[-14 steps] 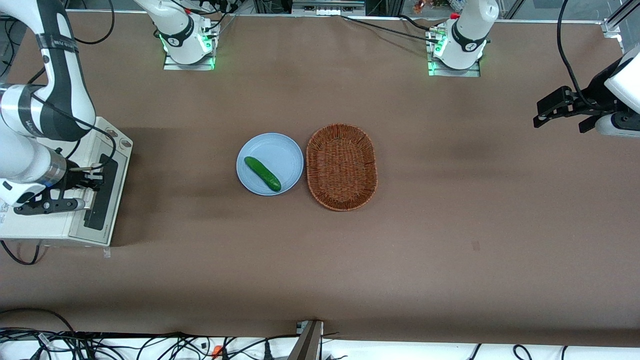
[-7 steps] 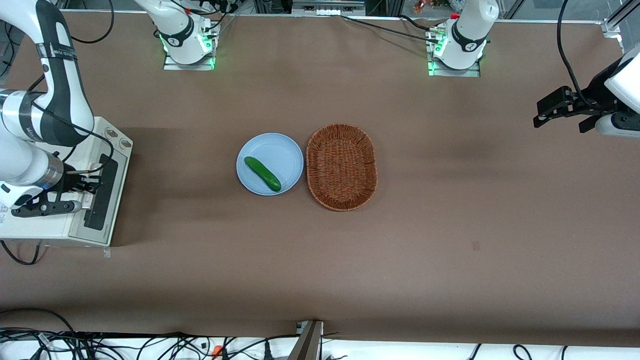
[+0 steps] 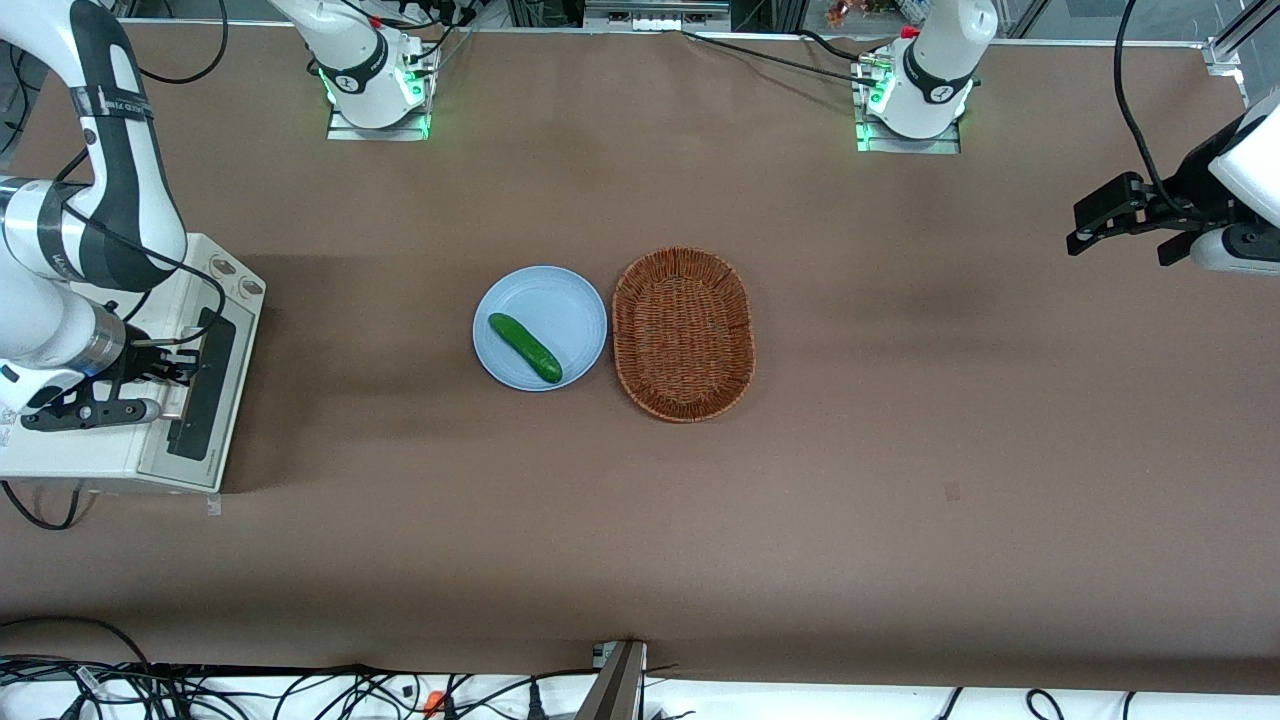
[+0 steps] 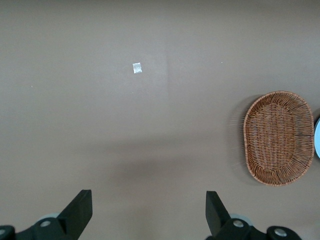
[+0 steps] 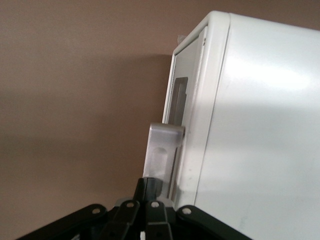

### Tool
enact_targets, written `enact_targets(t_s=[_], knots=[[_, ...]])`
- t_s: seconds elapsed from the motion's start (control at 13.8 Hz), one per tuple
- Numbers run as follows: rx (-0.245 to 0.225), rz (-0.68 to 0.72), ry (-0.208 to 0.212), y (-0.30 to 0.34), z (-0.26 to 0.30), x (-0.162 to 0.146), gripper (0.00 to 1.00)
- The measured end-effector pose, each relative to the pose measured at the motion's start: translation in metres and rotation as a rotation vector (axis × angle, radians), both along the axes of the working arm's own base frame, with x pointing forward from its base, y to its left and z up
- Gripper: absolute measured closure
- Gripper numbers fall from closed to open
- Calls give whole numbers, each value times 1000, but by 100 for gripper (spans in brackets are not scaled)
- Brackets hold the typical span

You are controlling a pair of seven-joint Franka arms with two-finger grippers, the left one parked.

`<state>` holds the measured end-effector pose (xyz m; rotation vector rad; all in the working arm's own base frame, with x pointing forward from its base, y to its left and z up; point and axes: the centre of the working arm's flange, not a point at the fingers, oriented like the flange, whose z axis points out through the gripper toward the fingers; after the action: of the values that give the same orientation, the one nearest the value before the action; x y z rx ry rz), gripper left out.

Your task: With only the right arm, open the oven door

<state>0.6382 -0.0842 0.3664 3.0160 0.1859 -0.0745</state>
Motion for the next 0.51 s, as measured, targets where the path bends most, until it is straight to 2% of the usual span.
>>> enact_targets(t_s=[0.29, 0.51], knots=[[3, -28, -7, 3, -4, 0, 99], [11, -89, -12, 33, -14, 3, 99]])
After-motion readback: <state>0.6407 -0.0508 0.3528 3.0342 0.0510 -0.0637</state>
